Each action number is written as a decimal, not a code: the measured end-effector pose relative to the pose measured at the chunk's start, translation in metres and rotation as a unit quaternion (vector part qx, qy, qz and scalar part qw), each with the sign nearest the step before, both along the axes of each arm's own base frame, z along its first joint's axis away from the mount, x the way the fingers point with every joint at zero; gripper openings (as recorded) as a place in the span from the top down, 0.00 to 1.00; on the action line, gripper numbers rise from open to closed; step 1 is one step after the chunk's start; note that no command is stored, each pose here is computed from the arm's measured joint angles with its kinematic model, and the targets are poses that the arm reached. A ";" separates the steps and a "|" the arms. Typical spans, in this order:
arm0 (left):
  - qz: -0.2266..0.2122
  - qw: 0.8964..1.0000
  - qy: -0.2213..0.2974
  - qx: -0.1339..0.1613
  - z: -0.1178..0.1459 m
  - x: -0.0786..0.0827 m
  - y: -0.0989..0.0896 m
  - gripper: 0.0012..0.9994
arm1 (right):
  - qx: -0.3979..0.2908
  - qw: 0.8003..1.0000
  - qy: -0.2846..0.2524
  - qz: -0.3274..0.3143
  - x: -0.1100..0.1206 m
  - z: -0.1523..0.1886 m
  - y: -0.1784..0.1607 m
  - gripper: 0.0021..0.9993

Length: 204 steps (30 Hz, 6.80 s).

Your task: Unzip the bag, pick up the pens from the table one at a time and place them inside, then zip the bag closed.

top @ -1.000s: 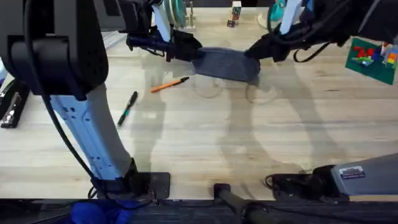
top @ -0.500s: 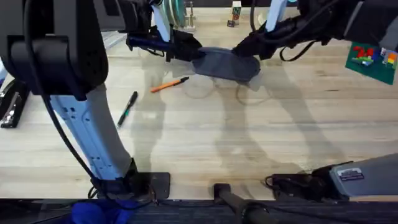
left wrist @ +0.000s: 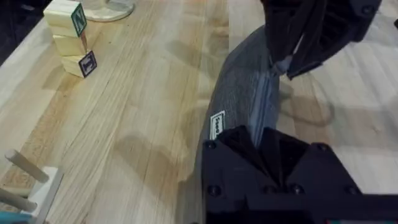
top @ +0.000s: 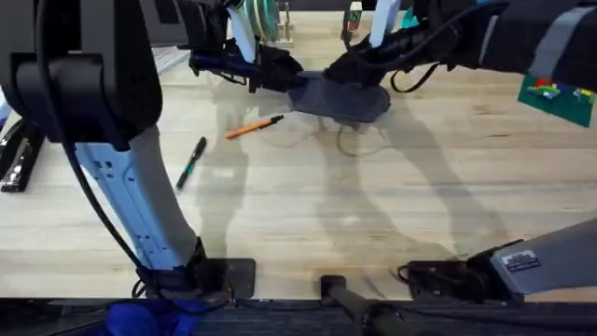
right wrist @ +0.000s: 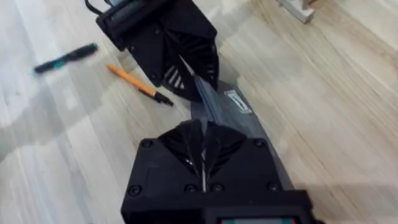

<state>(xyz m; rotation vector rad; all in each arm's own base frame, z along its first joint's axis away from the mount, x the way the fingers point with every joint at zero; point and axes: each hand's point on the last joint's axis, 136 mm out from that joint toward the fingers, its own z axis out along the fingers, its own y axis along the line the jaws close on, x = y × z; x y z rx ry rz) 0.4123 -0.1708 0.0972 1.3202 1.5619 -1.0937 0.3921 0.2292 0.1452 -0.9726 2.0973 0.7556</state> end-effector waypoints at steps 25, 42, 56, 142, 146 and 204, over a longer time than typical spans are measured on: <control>0.000 1.000 0.002 0.000 0.000 -0.001 0.000 0.96 | 0.010 1.000 0.003 -0.016 0.002 -0.004 0.031 0.97; 0.000 1.000 0.002 0.000 0.000 0.000 0.000 0.96 | 0.012 1.000 0.010 -0.021 0.002 -0.004 0.031 0.97; 0.000 1.000 0.002 0.000 0.000 -0.001 0.000 0.96 | 0.025 1.000 0.015 -0.008 -0.003 -0.001 0.039 0.48; 0.263 0.896 0.229 0.274 0.070 0.040 0.130 0.00 | 0.045 0.995 -0.020 -0.087 -0.008 0.080 -0.035 0.00; 0.280 0.894 0.219 0.274 0.092 0.034 0.131 0.00 | 0.045 0.995 -0.020 -0.090 -0.008 0.081 -0.037 0.00; 0.378 0.887 0.195 0.179 0.150 -0.209 0.072 0.00 | -0.210 0.968 -0.099 0.095 -0.064 0.028 -0.103 0.97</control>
